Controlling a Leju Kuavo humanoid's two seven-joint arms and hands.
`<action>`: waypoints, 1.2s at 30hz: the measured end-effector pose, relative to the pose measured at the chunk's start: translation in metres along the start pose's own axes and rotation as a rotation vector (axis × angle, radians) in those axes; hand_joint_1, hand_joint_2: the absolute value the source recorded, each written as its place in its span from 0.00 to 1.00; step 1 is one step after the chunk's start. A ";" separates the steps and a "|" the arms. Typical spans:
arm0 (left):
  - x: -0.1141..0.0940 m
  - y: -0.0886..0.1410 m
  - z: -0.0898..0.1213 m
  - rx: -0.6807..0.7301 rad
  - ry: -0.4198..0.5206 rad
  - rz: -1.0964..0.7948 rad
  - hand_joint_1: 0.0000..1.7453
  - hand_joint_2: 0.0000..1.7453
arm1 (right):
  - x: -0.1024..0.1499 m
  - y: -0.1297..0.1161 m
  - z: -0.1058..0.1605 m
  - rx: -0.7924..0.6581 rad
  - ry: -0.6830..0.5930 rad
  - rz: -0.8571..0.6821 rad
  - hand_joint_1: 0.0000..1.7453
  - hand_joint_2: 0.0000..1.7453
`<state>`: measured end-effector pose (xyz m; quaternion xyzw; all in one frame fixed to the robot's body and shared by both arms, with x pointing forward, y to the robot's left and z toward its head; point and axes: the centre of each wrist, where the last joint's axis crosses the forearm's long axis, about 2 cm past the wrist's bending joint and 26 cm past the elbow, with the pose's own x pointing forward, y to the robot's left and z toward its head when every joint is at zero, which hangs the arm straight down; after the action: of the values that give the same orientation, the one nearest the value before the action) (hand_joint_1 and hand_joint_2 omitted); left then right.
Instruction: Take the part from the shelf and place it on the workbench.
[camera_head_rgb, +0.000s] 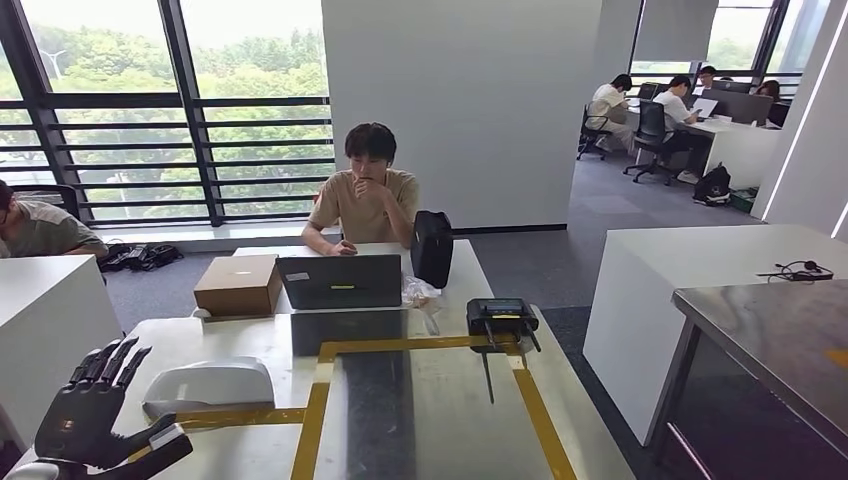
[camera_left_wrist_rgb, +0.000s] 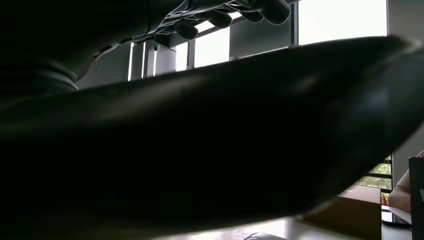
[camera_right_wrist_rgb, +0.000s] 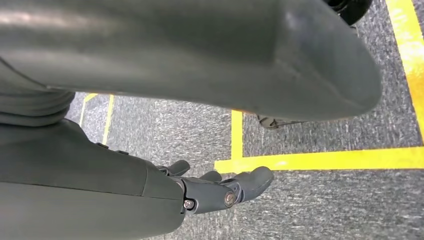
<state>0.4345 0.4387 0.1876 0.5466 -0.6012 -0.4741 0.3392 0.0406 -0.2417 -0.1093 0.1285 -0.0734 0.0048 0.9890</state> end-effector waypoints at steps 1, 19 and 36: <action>0.001 0.000 0.000 -0.001 0.000 -0.001 0.00 0.00 | 0.000 0.000 0.000 -0.001 0.000 0.000 0.00 0.00; 0.001 0.007 -0.010 -0.012 0.019 -0.011 0.00 0.00 | 0.002 -0.001 0.000 0.000 -0.004 0.000 0.00 0.00; 0.004 0.009 -0.015 -0.016 0.011 0.002 0.00 0.00 | 0.002 -0.001 0.000 0.002 -0.003 -0.006 0.00 0.00</action>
<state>0.4443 0.4310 0.2007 0.5456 -0.5962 -0.4757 0.3474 0.0422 -0.2429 -0.1093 0.1296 -0.0745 0.0018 0.9888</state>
